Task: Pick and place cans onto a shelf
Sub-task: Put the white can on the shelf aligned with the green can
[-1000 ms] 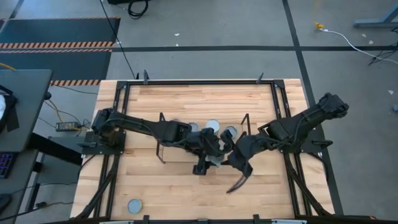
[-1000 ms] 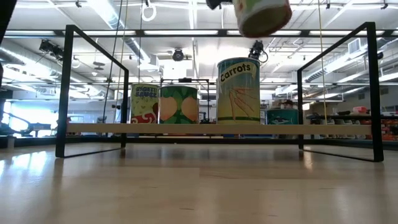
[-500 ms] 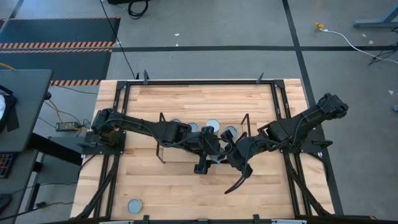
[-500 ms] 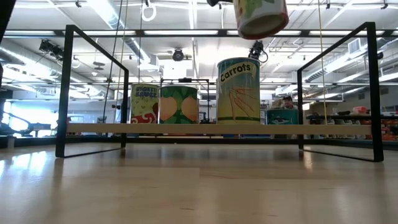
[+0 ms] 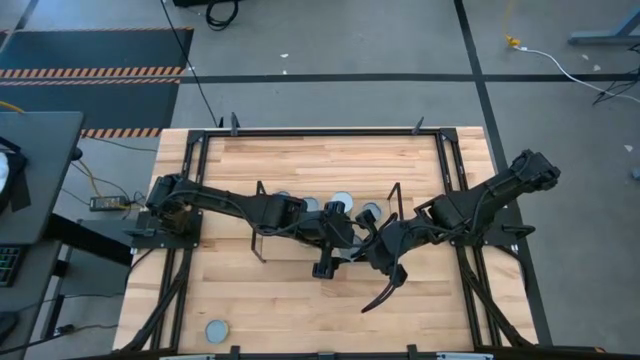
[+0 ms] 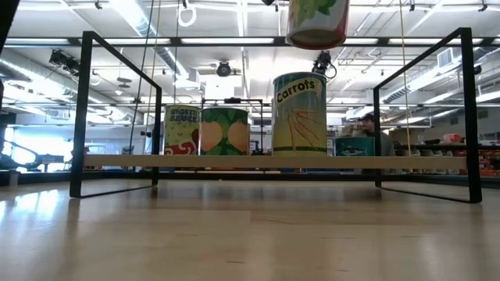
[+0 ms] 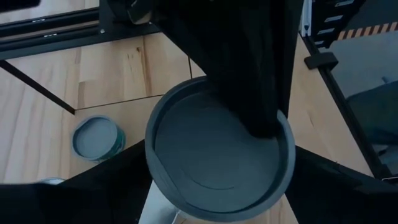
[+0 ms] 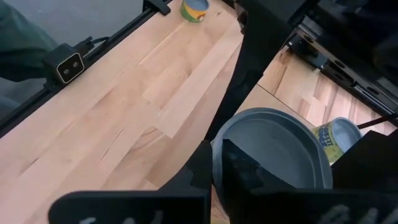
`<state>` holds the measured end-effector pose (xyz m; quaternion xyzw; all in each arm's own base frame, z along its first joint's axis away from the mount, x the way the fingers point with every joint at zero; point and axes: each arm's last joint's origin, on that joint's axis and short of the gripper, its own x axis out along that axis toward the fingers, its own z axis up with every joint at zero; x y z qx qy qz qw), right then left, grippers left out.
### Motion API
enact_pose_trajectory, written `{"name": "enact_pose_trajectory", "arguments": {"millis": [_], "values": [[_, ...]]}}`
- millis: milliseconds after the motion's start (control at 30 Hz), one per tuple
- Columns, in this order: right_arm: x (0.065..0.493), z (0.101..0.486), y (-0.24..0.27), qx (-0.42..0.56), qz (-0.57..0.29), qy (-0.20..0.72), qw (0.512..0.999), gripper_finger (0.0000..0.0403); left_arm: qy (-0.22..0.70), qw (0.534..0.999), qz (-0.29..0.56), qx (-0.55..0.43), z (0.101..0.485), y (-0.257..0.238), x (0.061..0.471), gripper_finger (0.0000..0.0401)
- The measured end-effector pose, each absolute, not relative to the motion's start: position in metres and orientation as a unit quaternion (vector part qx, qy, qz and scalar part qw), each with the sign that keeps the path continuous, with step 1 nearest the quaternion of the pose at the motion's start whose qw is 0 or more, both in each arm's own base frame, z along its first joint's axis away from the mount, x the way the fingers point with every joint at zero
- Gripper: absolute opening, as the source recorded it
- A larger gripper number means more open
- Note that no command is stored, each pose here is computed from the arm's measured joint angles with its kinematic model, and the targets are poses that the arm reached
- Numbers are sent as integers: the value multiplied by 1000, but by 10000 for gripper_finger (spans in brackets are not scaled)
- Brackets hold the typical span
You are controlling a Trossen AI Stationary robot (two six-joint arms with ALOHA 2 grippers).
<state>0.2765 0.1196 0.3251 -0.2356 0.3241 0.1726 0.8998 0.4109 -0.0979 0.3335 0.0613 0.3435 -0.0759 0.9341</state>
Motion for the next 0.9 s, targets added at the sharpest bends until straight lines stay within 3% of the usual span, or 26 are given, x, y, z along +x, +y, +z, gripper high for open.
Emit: {"name": "enact_pose_trajectory", "arguments": {"millis": [400, 700, 767, 900], "values": [[276, 325, 120, -235, 172, 326, 900, 17, 342, 933, -84, 72, 334, -98, 411, 317], [276, 325, 119, -236, 173, 324, 899, 17, 337, 934, -87, 85, 334, -102, 410, 278], [276, 326, 119, -238, 174, 323, 899, 17, 337, 934, -85, 78, 335, -102, 410, 288], [274, 326, 118, -238, 170, 326, 899, 17, 329, 938, -81, 73, 337, -103, 411, 356]]}}
